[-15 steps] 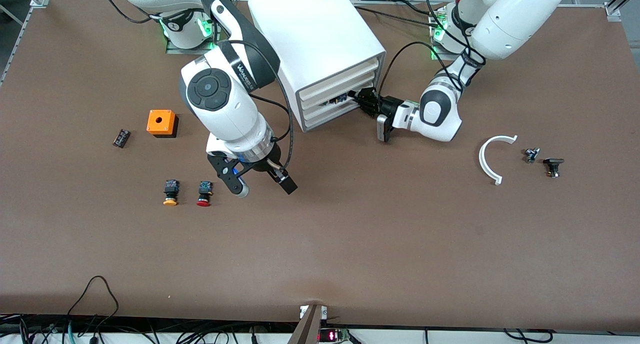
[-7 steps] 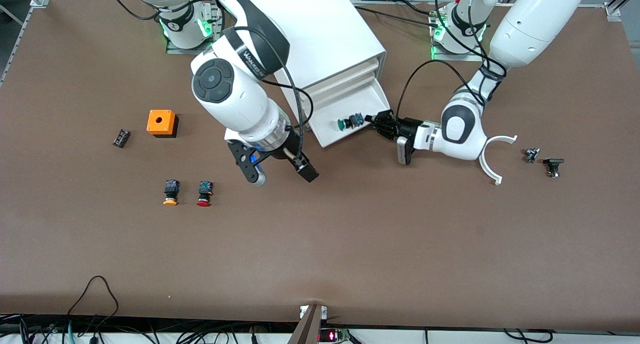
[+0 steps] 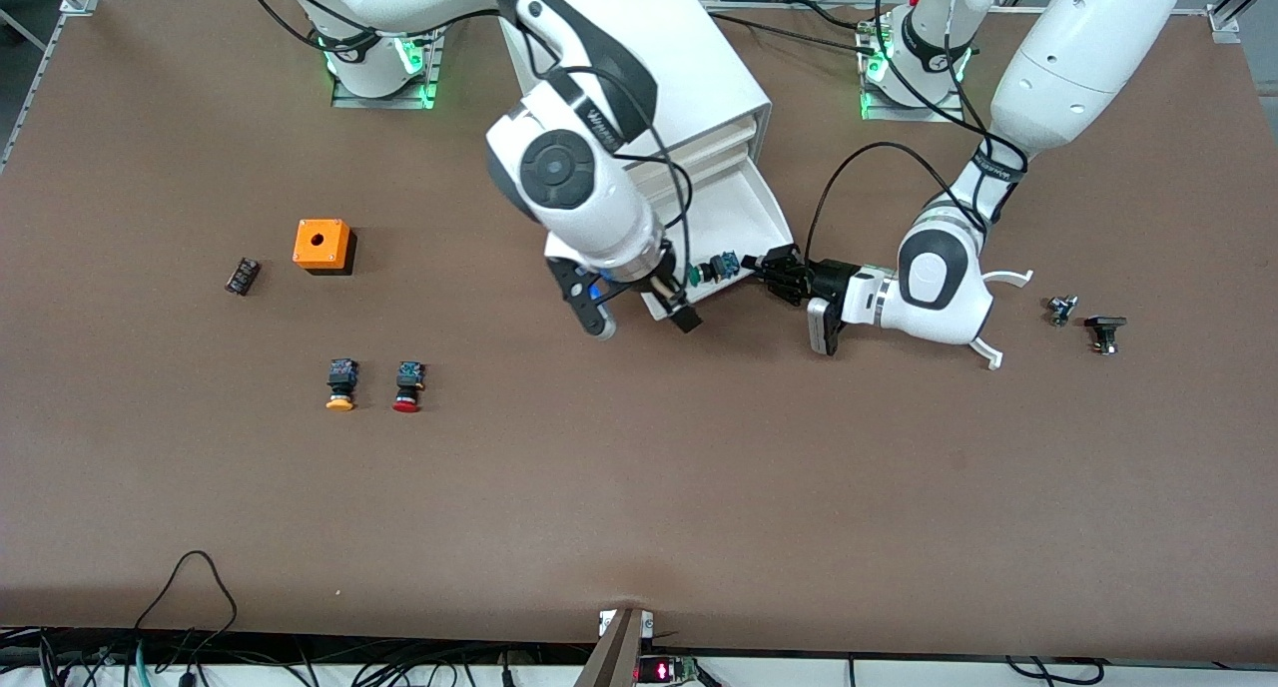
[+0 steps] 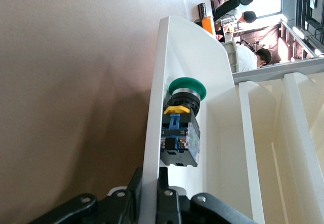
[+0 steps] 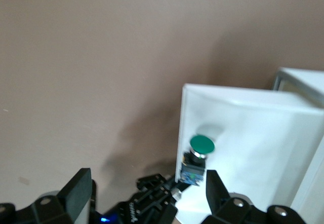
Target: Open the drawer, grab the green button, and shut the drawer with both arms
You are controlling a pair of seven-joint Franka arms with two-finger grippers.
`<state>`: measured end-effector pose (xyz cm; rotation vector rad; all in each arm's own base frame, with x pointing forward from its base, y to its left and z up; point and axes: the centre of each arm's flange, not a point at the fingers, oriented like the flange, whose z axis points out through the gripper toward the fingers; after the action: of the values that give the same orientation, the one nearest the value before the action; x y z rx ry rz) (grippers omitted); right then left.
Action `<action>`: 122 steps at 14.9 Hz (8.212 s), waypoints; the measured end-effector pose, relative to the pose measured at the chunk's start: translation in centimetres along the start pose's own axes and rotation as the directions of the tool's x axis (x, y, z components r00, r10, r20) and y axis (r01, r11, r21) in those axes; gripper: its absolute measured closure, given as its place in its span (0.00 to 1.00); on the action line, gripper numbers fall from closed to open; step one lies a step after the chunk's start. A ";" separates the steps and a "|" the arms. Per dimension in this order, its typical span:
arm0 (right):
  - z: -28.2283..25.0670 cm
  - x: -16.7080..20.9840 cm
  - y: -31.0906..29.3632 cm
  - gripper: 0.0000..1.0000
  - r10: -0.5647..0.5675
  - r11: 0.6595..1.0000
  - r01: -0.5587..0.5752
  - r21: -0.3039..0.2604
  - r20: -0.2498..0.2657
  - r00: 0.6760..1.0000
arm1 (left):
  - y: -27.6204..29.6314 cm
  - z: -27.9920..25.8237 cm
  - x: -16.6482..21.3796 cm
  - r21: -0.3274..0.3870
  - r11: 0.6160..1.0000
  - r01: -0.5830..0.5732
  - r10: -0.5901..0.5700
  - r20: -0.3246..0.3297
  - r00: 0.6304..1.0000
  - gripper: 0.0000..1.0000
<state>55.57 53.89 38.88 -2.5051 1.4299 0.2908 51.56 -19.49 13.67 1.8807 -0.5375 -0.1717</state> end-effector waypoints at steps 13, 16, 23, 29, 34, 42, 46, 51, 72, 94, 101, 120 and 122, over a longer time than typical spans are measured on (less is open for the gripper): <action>12.4 -6.3 3.4 0.00 0.027 0.996 -0.030 -0.081 -0.045 0.999 | 5.6 -12.6 4.8 0.210 0.962 0.173 -0.209 0.166 0.964 0.00; 14.2 -5.9 3.6 0.01 0.041 0.995 -0.046 -0.092 -0.050 0.998 | 7.7 -15.3 6.2 0.330 0.916 0.227 -0.299 0.188 0.935 0.00; 14.5 -6.3 3.7 0.59 0.051 0.995 -0.055 -0.087 -0.049 0.998 | 14.3 -19.3 9.9 0.585 0.738 0.337 -0.502 0.141 0.853 0.00; 13.4 -6.4 3.1 0.59 0.051 0.997 -0.053 -0.059 -0.042 0.998 | 19.0 -21.8 11.7 0.736 0.556 0.387 -0.579 0.009 0.815 0.00; 8.0 -3.4 1.0 0.59 -0.015 0.999 0.013 -0.041 -0.052 0.999 | 19.8 -18.9 12.7 0.773 0.459 0.439 -0.625 -0.070 0.778 0.00; -1.5 6.5 0.0 0.59 -0.493 0.858 0.486 -0.165 0.000 0.870 | 14.8 -6.8 14.4 0.717 0.280 0.638 -0.619 -0.373 0.691 0.00; -2.9 14.9 0.3 0.59 -0.680 0.709 0.679 -0.193 0.071 0.730 | 10.9 0.7 12.8 0.650 0.243 0.720 -0.585 -0.494 0.644 0.00; -1.8 23.9 1.9 0.59 -0.815 0.524 0.820 -0.230 0.143 0.561 | 10.2 5.9 11.3 0.590 0.217 0.778 -0.557 -0.580 0.595 0.00; 7.4 35.5 7.8 0.59 -0.901 0.369 0.890 -0.266 0.131 0.413 | 17.2 21.2 5.3 0.643 0.091 0.761 -0.731 -0.475 0.489 0.00; -16.4 36.7 8.3 0.00 -0.851 0.523 0.821 -0.228 -0.082 0.519 | 27.9 -11.7 15.4 0.841 0.270 0.469 -0.518 -0.284 0.807 0.00; -27.9 35.5 13.4 0.00 -0.845 0.529 0.809 -0.256 -0.071 0.530 | 31.8 -30.2 9.5 0.884 0.306 0.352 -0.340 -0.244 0.908 0.00; -37.3 30.6 19.1 0.00 -0.867 0.488 0.819 -0.303 -0.055 0.496 | 34.5 -31.9 3.4 0.884 0.291 0.366 -0.302 -0.278 0.912 0.00; -37.2 30.5 19.1 0.00 -0.871 0.480 0.823 -0.304 -0.052 0.488 | 34.5 -31.8 3.4 0.884 0.291 0.365 -0.301 -0.277 0.912 0.00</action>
<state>56.29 8.30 63.36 -3.1394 -0.0215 -0.0059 56.60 -3.55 57.64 3.1517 -0.1336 -0.0752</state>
